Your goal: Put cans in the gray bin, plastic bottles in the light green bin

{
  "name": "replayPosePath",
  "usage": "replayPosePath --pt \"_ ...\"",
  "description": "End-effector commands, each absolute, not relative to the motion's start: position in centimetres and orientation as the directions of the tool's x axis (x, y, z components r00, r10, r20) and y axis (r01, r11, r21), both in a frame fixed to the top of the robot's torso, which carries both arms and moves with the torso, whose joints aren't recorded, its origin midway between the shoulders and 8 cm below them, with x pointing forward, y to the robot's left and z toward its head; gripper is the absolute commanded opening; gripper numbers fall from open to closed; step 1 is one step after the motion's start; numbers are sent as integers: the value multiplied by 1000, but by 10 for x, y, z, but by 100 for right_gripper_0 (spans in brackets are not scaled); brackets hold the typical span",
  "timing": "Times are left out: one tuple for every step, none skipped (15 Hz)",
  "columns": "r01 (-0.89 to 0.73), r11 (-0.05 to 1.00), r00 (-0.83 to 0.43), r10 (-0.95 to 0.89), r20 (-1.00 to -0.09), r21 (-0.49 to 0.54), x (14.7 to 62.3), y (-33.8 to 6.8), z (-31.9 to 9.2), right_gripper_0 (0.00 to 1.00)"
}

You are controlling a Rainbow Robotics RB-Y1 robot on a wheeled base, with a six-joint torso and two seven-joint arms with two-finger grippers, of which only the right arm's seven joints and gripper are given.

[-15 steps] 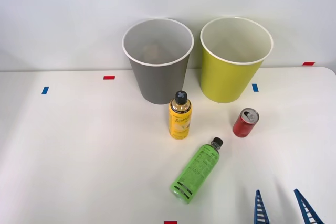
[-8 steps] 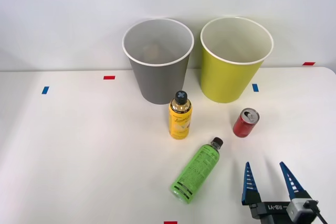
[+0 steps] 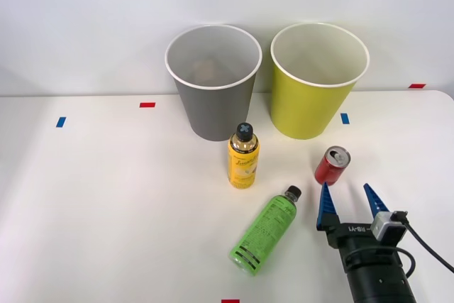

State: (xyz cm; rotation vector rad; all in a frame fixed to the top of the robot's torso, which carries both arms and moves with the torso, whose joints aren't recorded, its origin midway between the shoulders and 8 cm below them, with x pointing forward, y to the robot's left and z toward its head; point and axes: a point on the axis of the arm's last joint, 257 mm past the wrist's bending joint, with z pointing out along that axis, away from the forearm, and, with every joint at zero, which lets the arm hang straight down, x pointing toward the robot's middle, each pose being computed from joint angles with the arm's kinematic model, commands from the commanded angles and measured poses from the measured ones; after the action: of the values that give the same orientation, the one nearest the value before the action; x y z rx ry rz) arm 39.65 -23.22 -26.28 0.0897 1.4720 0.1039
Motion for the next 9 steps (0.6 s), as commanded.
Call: replayPosePath --pt "-22 992 89 127 -988 126 412 -227 -258 82" --pt "-21 993 84 118 -989 117 417 -228 -257 82" --pt "-23 993 87 118 -989 116 420 -227 -255 82" --pt "-27 994 80 112 -990 111 425 -225 -255 82" --pt "-28 994 76 108 -991 106 428 -224 -255 82" --pt "-31 994 78 107 -991 105 432 -224 -255 82" --pt "-34 994 78 108 -991 105 438 -222 -256 82" --pt "-31 994 73 106 -992 104 444 -223 -260 82" --pt "-29 994 76 104 -992 102 450 -223 -260 82"
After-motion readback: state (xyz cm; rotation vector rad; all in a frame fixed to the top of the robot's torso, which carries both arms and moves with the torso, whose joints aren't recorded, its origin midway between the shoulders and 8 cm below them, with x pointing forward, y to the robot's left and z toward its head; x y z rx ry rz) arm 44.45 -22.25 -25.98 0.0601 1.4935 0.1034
